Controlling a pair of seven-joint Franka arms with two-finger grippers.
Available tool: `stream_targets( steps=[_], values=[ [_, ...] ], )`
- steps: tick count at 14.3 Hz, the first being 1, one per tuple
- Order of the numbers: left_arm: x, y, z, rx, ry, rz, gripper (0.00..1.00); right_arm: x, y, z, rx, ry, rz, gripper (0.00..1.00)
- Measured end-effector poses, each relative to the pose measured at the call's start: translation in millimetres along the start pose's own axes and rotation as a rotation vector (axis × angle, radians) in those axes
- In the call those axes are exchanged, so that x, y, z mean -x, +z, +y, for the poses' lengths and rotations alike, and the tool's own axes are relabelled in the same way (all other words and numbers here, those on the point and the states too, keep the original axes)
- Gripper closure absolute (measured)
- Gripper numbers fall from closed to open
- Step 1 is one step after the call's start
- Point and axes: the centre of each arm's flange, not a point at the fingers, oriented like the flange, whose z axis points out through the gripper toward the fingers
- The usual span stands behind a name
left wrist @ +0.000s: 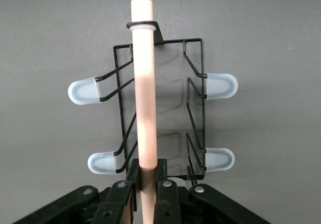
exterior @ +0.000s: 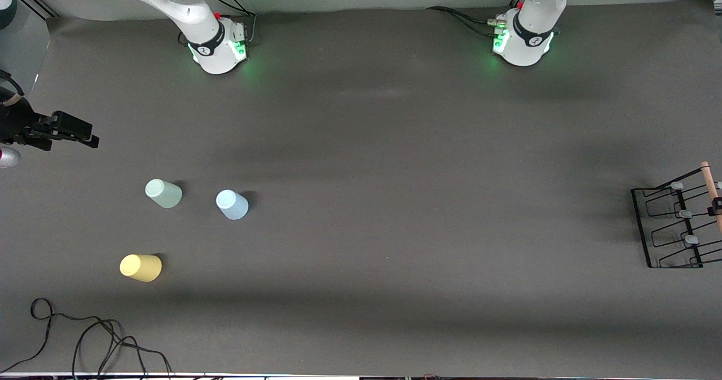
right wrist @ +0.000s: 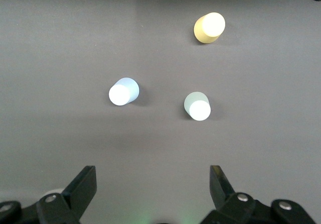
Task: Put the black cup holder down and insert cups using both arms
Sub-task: 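Lower the left gripper over the black wire rack and grasp its wooden rod, then lift the rack with the left gripper and carry it toward the table center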
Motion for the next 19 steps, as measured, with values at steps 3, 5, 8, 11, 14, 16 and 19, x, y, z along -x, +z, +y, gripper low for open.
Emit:
stream_targets(
  steps=[3,5,8,11,14,16,19],
  values=[
    [-4.4,-5.5,3.6,-0.003,0.007,0.008,0.85,0.0,0.0,0.0,0.000,0.000,0.000,0.00],
    [-13.9,-16.4,16.7,-0.003,0.029,0.009,0.85,0.0,0.0,0.0,0.000,0.000,0.000,0.00],
    [-26.1,-39.4,41.1,0.006,0.039,-0.009,0.85,0.0,0.1,0.1,0.000,0.000,0.000,0.00],
    [-32.6,-57.1,77.4,0.022,0.002,-0.053,0.85,0.0,0.1,0.1,0.001,0.000,0.000,0.00],
    [-39.8,-74.1,126.2,0.025,-0.056,-0.085,0.85,0.0,0.1,0.1,0.001,0.000,0.000,0.00],
    [-42.7,-85.2,158.8,0.025,-0.060,-0.083,0.85,0.0,0.1,0.1,0.001,0.000,0.000,0.00],
    [-35.6,-99.4,196.7,0.047,-0.030,-0.076,0.85,-0.1,0.3,0.1,0.001,0.000,-0.001,0.00]
  ],
)
